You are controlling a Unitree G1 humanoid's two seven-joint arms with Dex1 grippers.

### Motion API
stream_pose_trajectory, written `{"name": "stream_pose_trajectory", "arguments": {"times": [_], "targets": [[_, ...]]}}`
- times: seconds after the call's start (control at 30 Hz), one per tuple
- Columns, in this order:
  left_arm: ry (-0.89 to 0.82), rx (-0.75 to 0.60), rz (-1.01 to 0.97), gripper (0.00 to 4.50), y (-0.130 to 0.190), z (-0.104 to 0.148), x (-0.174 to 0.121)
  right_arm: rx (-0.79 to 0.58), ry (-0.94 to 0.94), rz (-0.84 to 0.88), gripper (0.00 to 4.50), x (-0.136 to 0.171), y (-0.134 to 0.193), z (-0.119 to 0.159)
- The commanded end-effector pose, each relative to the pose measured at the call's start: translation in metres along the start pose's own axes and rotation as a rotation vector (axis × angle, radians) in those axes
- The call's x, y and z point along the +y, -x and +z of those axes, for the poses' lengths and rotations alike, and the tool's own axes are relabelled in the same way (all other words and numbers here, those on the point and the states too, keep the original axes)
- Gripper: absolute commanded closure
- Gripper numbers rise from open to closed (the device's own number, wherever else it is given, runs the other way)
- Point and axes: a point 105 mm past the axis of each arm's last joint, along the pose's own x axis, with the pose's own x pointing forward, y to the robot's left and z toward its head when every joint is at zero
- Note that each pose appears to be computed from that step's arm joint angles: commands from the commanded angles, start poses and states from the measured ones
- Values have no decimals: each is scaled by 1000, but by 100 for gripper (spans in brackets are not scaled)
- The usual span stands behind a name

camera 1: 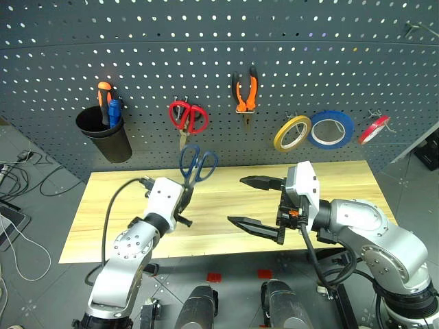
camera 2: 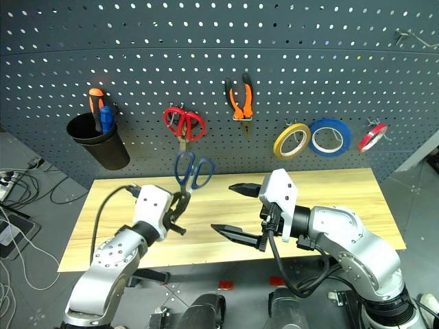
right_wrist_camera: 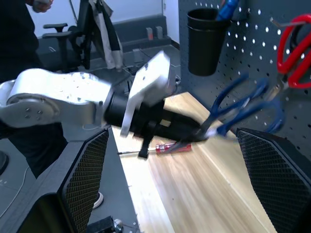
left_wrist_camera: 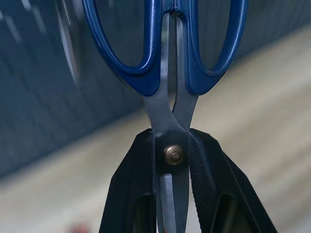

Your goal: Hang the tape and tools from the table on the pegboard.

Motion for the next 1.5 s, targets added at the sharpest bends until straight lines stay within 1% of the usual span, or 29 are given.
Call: {"name": "stream_pose_trajectory", "arguments": {"times": [0.03, 0.13, 0.27, 0.57, 0.7, 0.83, 0.9, 0.93, 1.03, 1.07, 1.1, 1.13, 1.2, 1.23, 1.3, 1.33, 1.43, 1.5], "targets": [[-100, -167, 60, 388, 2, 43, 15, -46, 56, 14, 0, 2, 3, 13], [-112, -208, 92, 388, -2, 56, 23, -38, 64, 8, 0, 0, 4, 10], [-93, -205, 128, 388, -6, 57, 30, -36, 70, -2, 0, -4, 5, 8], [2, -92, 182, 388, -19, 31, 45, -43, 92, 0, 0, -8, 4, 10], [8, -67, 161, 388, -29, 26, 43, -68, 114, 10, 0, -9, 1, 19], [16, -71, 145, 388, -36, 28, 41, -92, 125, 17, 0, -9, -3, 26], [29, -71, 128, 316, -38, 28, 39, -93, 127, 19, 0, -9, -4, 27], [34, -71, 125, 294, -38, 28, 39, -92, 127, 19, 0, -9, -5, 27], [44, -57, 127, 206, -34, 24, 37, -84, 122, 21, 0, -8, -6, 26], [52, -41, 126, 177, -32, 20, 37, -79, 115, 21, 0, -7, -6, 24], [80, -6, 117, 147, -27, 9, 35, -55, 98, 20, 0, -5, -8, 18], [103, 36, 107, 118, -22, -2, 35, 0, 70, 13, 0, -4, -10, 8], [151, 105, 95, 118, -14, -18, 38, 96, 30, -16, 0, -4, -13, -9], [186, 165, 101, 118, -9, -31, 45, 120, 7, -36, 0, -4, -16, -13], [239, 277, 118, 118, 3, -54, 60, 132, -22, -55, 0, -1, -24, -13], [252, 305, 127, 118, 7, -59, 66, 131, -28, -57, 0, 1, -26, -11], [305, 443, 154, 118, 22, -84, 86, 183, -92, -72, 0, 4, -36, -16], [342, 503, 148, 118, 26, -96, 91, 189, -120, -61, 0, 7, -42, -14]]}}
